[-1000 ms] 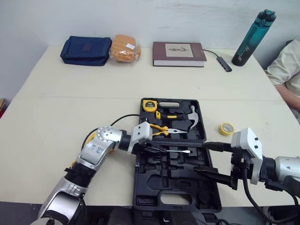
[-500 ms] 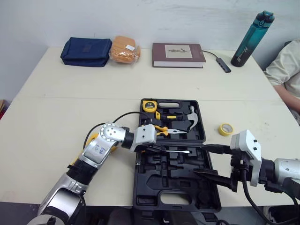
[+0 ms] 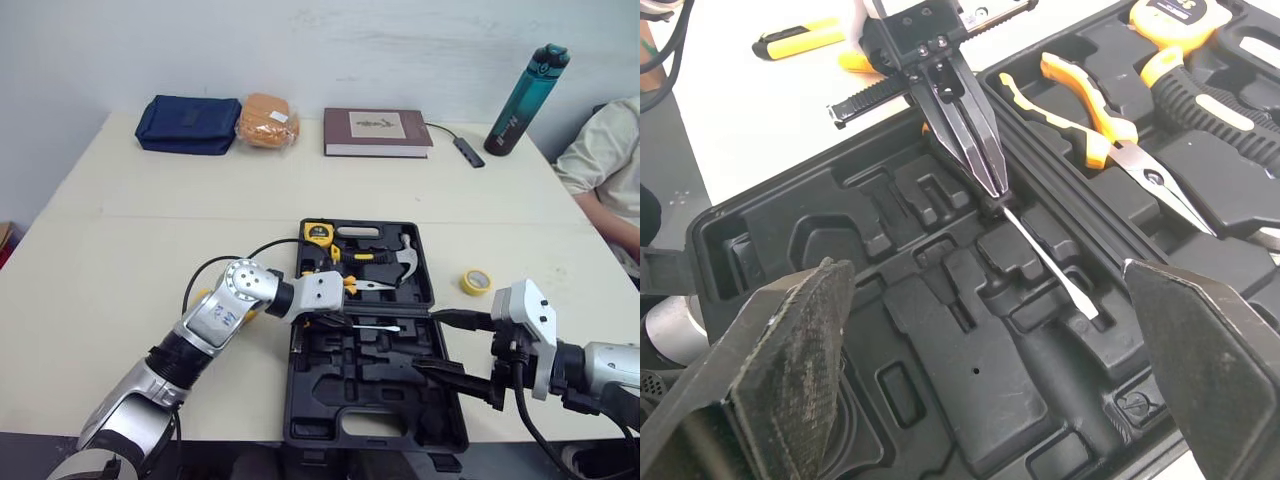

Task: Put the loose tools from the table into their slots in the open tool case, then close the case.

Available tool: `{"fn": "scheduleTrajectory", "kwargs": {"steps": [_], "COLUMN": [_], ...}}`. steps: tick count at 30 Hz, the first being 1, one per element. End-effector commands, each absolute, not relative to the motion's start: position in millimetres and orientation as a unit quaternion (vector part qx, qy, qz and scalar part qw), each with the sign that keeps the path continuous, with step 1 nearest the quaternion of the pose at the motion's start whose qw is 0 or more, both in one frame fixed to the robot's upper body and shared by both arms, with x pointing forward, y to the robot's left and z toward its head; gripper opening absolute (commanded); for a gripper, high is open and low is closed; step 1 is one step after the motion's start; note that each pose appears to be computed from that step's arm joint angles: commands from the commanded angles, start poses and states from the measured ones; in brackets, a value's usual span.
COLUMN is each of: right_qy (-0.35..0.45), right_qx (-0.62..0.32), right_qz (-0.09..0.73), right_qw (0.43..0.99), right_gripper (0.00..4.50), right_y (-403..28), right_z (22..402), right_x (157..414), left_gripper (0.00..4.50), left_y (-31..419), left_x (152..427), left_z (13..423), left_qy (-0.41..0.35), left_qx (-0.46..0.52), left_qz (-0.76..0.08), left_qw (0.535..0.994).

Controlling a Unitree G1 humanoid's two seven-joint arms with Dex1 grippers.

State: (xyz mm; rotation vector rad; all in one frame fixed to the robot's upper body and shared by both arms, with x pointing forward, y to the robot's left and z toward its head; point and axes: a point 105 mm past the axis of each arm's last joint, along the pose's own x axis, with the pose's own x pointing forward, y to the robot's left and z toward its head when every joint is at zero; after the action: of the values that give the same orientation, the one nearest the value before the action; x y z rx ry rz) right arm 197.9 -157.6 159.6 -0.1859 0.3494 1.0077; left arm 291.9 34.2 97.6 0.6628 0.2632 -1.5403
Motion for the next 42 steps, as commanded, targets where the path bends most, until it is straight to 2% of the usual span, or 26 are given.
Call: {"fn": "scheduleTrajectory", "kwargs": {"steps": [1, 3, 6, 10, 13, 15, 19, 22, 30, 36, 42], "right_qy": [0.142, 0.139, 0.140, 0.155, 0.167, 0.175, 0.193, 0.207, 0.235, 0.237, 0.230], "right_qx": [-0.106, -0.109, -0.111, -0.109, -0.101, -0.098, -0.093, -0.089, -0.092, -0.096, -0.096], "right_qz": [0.475, 0.464, 0.445, 0.415, 0.367, 0.338, 0.265, 0.221, 0.130, 0.100, 0.091], "right_qw": [0.862, 0.868, 0.877, 0.890, 0.909, 0.919, 0.940, 0.949, 0.959, 0.962, 0.964], "right_gripper": [4.50, 4.50, 4.50, 4.50, 4.50, 4.50, 4.50, 4.50, 4.50, 4.50, 4.50], "right_y": [-156, -160, -171, -191, -217, -233, -274, -300, -355, -374, -377], "right_z": [167, 168, 171, 173, 172, 170, 166, 164, 159, 161, 161], "right_x": [199, 201, 201, 195, 188, 185, 176, 166, 140, 130, 130], "left_gripper": [0.01, 0.01, 0.72, 2.37, 3.76, 4.46, 4.46, 4.46, 4.46, 4.46, 4.46], "left_y": [56, 55, 66, 95, 140, 161, 226, 267, 353, 401, 395], "left_x": [291, 285, 265, 256, 259, 263, 275, 268, 250, 242, 249], "left_z": [69, 91, 130, 158, 156, 162, 166, 164, 161, 156, 162], "left_qy": [0.187, 0.145, 0.099, 0.101, 0.119, 0.121, 0.131, 0.147, 0.176, 0.197, 0.183], "left_qx": [0.271, 0.225, 0.142, 0.065, 0.080, 0.053, 0.057, 0.064, 0.057, 0.077, 0.081], "left_qz": [-0.664, -0.688, -0.724, -0.711, -0.648, -0.607, -0.471, -0.402, -0.268, -0.197, -0.220], "left_qw": [0.671, 0.675, 0.668, 0.693, 0.748, 0.784, 0.870, 0.902, 0.946, 0.957, 0.955]}}
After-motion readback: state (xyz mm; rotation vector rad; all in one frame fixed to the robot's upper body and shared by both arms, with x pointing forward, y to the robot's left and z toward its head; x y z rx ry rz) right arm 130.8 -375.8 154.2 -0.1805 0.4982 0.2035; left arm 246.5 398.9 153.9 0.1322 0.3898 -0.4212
